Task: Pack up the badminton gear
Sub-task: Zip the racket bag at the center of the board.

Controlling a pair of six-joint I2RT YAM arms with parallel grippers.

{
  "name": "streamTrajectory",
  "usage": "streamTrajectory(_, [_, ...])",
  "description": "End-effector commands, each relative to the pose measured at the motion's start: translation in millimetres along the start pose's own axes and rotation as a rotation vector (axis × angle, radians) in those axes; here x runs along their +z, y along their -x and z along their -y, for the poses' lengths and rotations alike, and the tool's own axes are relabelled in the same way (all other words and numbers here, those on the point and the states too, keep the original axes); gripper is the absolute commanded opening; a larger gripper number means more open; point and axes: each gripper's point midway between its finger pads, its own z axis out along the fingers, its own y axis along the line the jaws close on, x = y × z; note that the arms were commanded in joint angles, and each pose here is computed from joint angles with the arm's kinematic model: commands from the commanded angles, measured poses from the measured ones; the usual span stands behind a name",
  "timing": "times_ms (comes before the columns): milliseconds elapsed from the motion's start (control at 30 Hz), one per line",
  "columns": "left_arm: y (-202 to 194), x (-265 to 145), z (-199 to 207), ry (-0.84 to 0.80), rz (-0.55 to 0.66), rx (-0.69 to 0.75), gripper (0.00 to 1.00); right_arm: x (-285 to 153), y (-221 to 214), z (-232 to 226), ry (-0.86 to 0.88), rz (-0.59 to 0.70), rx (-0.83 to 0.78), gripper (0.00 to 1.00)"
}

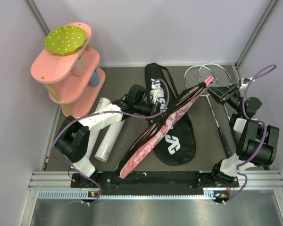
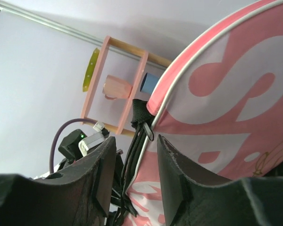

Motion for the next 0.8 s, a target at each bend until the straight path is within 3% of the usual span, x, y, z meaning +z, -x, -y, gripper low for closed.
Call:
streamTrajectory(0, [13,-3,20,-0.087,0.035,0.052,0.00,10,-5,-19,0.076,-0.023,-0.115,0.39])
streamTrajectory(300, [12,-4,22,-0.088,0.036,0.057,0.00,12,-3,-15,0.060,-0.008,-0.112,0.34])
streamTrajectory(767, [10,-5,21,-0.087,0.034,0.059,0.00,15,0,-8,0.050,-0.014,-0.086,0.16])
